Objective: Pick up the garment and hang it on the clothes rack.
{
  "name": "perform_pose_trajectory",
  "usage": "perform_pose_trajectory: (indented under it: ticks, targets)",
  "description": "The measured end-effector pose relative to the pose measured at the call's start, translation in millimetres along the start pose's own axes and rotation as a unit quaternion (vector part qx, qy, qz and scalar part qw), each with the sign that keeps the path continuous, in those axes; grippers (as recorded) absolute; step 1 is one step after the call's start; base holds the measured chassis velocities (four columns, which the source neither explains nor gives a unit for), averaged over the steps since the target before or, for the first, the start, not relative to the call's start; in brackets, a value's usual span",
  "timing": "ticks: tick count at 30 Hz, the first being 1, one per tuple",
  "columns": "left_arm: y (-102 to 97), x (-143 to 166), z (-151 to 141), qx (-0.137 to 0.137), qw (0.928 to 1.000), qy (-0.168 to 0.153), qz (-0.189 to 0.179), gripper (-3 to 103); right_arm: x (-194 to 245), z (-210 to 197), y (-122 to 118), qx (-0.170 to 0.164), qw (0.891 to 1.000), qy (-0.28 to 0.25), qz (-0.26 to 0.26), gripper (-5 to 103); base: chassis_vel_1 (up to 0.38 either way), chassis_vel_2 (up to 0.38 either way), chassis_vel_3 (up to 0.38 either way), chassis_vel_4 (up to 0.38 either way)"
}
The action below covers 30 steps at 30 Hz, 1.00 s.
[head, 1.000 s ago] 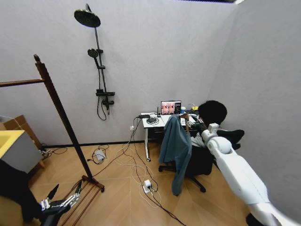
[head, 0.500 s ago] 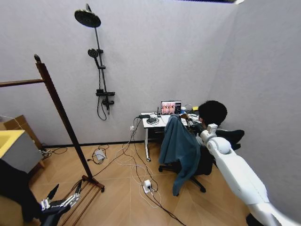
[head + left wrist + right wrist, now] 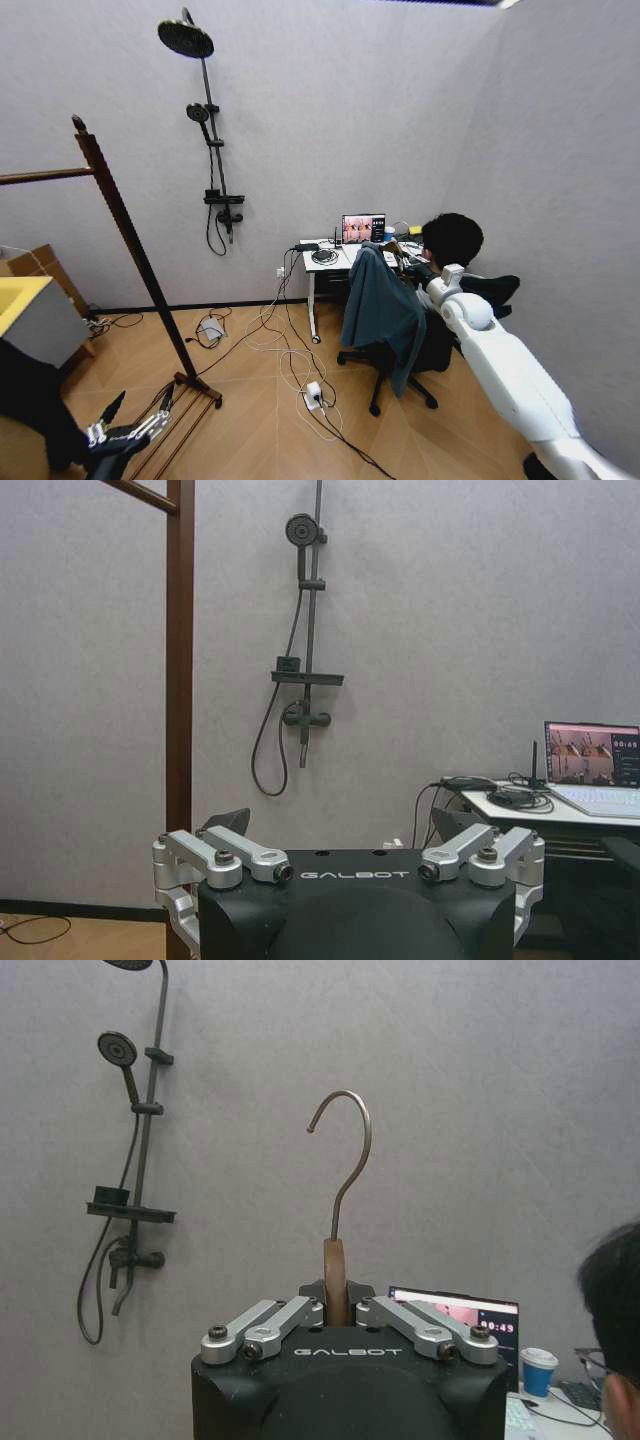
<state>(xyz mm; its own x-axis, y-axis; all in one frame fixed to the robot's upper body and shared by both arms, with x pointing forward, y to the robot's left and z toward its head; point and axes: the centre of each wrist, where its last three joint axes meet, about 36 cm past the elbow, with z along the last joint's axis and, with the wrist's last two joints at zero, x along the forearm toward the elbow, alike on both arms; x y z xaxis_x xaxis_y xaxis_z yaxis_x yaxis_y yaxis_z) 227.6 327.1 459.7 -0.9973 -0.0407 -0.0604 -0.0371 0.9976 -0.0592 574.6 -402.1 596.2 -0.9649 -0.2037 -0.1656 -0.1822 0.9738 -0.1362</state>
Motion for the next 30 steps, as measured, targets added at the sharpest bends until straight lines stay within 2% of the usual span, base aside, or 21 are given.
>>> perform_pose_trajectory:
  ticks: [13, 24, 30]
  targets:
    - [0.0, 0, 0, 0.0, 1.0, 0.0, 0.0, 100, 28, -40, 75, -0.015, 0.996, -0.033, -0.08, 9, 0.0, 0.0, 0.0, 0.0]
    - [0.0, 0, 0, 0.0, 1.0, 0.0, 0.0, 100, 42, -23, 100, -0.015, 0.993, -0.018, -0.114, 9, 0.004, 0.002, 0.005, 0.003]
    - [0.0, 0, 0, 0.0, 1.0, 0.0, 0.0, 100, 44, -20, 105, -0.017, 0.992, -0.018, -0.126, 9, 0.06, 0.054, 0.064, 0.044]
